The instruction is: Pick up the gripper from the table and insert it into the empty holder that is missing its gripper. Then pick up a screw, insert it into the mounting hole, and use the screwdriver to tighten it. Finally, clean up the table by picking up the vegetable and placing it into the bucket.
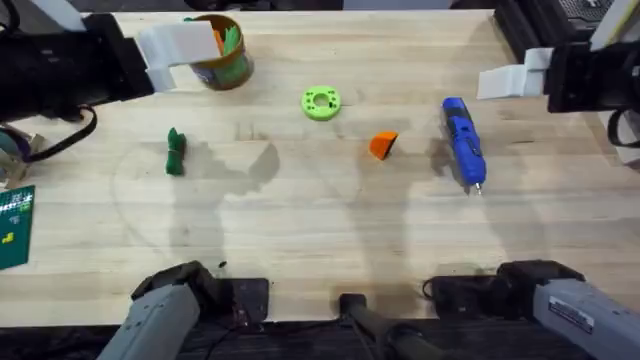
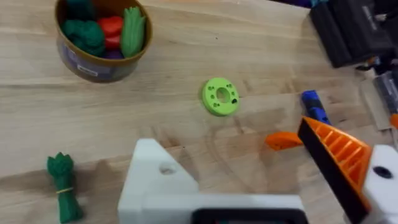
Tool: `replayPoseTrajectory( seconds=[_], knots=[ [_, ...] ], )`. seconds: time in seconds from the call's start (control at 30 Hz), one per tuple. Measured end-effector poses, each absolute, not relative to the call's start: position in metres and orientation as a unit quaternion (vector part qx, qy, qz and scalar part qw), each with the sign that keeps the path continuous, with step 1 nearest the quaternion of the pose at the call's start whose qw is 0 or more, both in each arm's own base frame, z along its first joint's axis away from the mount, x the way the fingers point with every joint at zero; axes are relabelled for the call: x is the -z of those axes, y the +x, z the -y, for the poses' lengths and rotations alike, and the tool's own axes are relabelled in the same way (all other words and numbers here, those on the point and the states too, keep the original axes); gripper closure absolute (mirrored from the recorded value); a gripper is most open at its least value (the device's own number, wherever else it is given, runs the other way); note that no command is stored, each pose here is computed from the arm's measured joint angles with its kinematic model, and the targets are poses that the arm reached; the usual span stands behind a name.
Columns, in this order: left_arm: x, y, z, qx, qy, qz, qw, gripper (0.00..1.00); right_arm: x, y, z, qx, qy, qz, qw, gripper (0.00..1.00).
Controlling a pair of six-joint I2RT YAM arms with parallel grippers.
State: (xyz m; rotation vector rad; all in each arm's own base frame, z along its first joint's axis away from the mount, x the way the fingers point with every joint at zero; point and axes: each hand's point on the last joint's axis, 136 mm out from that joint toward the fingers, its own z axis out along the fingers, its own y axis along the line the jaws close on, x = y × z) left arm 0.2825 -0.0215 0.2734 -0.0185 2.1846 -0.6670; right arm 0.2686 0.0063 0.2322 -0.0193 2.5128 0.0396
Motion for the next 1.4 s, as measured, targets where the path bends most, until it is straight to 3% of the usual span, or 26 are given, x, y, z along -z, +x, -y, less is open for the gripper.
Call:
replayPoseTrajectory(
  seconds=[0.37,0.67,1.07,1.4],
  knots=[
    [-0.277,0.279,0.032,0.259,-0.007,-0.870,0.419,0.010,-0.232,0.269,-0.006,-0.015,-0.007,-0.951,0.309,0.008],
    [-0.302,0.259,0.056,0.191,0.083,-0.795,0.570,0.009,-0.232,0.269,-0.006,-0.015,-0.007,-0.951,0.309,0.008],
    [-0.210,0.227,0.058,0.174,0.098,-0.717,0.667,0.011,-0.232,0.269,-0.006,-0.015,-0.007,-0.951,0.309,0.008],
    [-0.187,0.229,0.061,0.207,0.077,-0.704,0.675,0.012,-0.232,0.268,-0.006,-0.015,-0.007,-0.951,0.309,0.007]
  ],
)
